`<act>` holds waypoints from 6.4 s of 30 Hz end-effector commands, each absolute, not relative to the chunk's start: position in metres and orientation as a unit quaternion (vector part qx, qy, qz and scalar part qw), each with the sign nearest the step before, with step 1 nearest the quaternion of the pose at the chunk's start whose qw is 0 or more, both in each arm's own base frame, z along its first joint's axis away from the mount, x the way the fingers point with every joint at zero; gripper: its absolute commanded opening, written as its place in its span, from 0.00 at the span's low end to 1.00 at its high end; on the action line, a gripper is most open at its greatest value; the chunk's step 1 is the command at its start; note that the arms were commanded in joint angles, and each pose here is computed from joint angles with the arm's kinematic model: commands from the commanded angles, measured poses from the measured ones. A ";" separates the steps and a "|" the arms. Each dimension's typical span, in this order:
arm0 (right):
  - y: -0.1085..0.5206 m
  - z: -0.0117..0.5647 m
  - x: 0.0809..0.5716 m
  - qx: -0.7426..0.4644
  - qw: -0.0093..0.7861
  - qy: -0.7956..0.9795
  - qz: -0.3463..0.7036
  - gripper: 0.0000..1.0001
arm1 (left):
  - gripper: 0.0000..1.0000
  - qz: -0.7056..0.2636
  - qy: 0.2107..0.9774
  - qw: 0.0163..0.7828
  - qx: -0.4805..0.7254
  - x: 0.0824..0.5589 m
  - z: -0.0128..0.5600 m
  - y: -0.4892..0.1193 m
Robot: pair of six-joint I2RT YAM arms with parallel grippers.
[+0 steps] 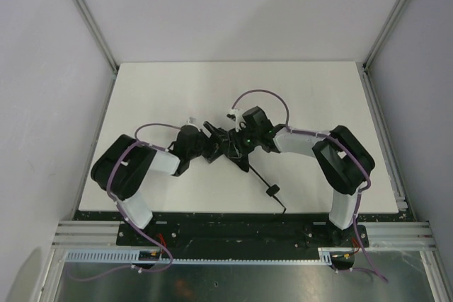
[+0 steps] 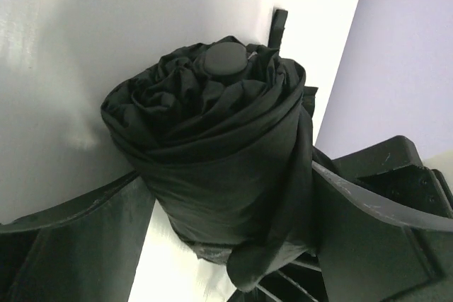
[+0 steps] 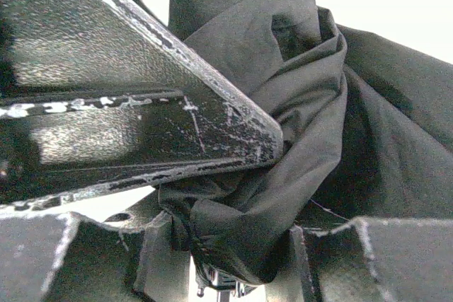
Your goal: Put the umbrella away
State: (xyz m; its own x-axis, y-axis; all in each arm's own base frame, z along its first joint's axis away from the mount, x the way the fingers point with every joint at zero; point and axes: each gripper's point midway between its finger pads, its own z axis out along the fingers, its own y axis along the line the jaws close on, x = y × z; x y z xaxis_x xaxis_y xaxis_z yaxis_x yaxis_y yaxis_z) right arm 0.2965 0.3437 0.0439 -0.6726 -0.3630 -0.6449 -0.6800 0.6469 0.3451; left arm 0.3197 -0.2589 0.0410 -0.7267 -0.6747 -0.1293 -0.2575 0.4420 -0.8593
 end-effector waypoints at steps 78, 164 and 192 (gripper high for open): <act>0.346 0.032 0.268 -0.371 0.360 0.841 0.160 0.00 | 0.92 -0.356 0.863 0.175 -0.312 0.276 0.000 -0.240; 0.366 0.093 0.273 -0.303 0.328 0.810 0.380 0.00 | 0.90 -0.337 0.883 0.158 -0.287 0.271 -0.017 -0.249; 0.339 0.085 0.280 -0.268 0.343 0.854 0.286 0.55 | 0.00 -0.343 0.880 0.148 -0.293 0.263 -0.017 -0.252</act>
State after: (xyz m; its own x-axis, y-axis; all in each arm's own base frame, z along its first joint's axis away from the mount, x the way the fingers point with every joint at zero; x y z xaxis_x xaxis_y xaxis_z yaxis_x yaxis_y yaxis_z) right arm 0.2582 0.3370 0.0405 -0.7239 -0.2934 -0.6244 -0.6301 0.6497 0.4252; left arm 0.2934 -0.2743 0.0295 -0.7642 -0.6433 -0.0461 -0.3472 0.4706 -0.8112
